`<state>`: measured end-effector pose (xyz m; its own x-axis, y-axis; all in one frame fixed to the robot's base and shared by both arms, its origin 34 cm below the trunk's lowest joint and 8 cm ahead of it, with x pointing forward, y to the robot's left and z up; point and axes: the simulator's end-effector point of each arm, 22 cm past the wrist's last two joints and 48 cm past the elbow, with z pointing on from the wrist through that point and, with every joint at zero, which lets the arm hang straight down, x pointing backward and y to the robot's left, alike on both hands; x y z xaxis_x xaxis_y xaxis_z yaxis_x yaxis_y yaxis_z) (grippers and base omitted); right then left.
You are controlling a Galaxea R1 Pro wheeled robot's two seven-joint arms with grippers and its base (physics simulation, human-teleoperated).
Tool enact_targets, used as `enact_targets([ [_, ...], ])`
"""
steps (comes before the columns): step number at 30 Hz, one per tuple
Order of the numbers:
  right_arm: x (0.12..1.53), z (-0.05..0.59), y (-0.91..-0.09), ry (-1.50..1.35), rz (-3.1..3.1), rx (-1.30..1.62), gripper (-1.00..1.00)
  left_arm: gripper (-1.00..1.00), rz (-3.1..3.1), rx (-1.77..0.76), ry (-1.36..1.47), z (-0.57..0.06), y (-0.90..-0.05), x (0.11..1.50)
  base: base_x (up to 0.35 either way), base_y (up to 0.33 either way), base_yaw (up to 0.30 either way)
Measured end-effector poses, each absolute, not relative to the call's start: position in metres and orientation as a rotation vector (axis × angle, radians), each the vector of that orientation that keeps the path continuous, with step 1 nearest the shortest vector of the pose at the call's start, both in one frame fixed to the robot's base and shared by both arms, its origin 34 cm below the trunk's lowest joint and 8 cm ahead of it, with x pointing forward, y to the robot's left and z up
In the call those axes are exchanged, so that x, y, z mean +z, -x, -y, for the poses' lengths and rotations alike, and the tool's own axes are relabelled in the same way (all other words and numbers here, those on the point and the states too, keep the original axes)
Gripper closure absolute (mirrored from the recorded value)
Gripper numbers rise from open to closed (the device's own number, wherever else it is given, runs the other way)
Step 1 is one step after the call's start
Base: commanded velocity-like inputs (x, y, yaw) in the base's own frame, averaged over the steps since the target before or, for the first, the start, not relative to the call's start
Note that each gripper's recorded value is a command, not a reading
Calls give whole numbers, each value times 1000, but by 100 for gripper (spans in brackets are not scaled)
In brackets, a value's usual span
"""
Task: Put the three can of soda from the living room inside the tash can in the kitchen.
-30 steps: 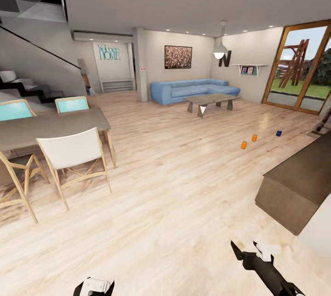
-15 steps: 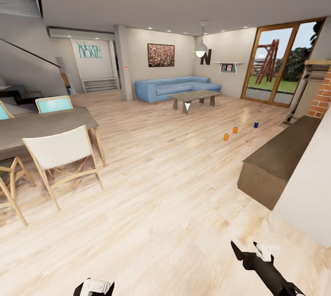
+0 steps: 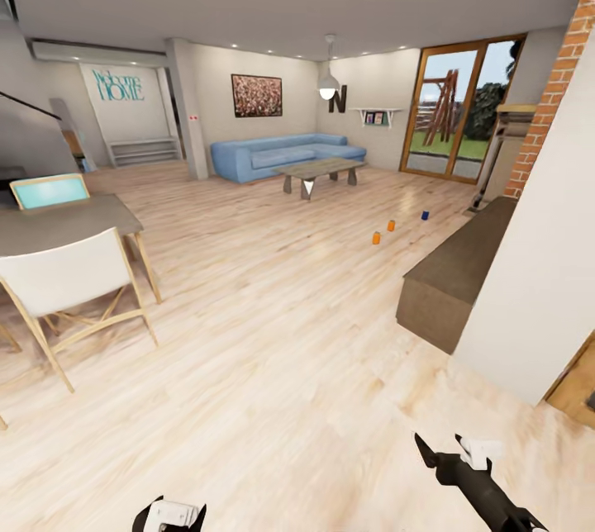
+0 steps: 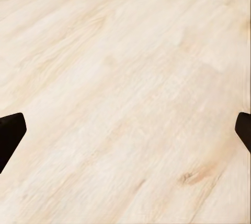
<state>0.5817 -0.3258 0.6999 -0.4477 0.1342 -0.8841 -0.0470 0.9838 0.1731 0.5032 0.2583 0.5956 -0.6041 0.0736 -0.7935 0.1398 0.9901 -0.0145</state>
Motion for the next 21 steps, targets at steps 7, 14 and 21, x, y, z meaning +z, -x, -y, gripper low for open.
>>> enact_targets([
  [7, 698, 326, -581, -62, -2028, 206, -100, -100, -2224, -100, -245, -241, -499, 592, -27, -278, -221],
  [14, 696, 326, -581, -62, -2033, 205, -100, -100, -2226, -100, -273, -236, -497, 590, -86, -284, -221],
  [21, 694, 326, -580, -62, -2037, 205, -100, -100, -2231, -102, -278, -236, -496, 588, -94, -285, -221],
])
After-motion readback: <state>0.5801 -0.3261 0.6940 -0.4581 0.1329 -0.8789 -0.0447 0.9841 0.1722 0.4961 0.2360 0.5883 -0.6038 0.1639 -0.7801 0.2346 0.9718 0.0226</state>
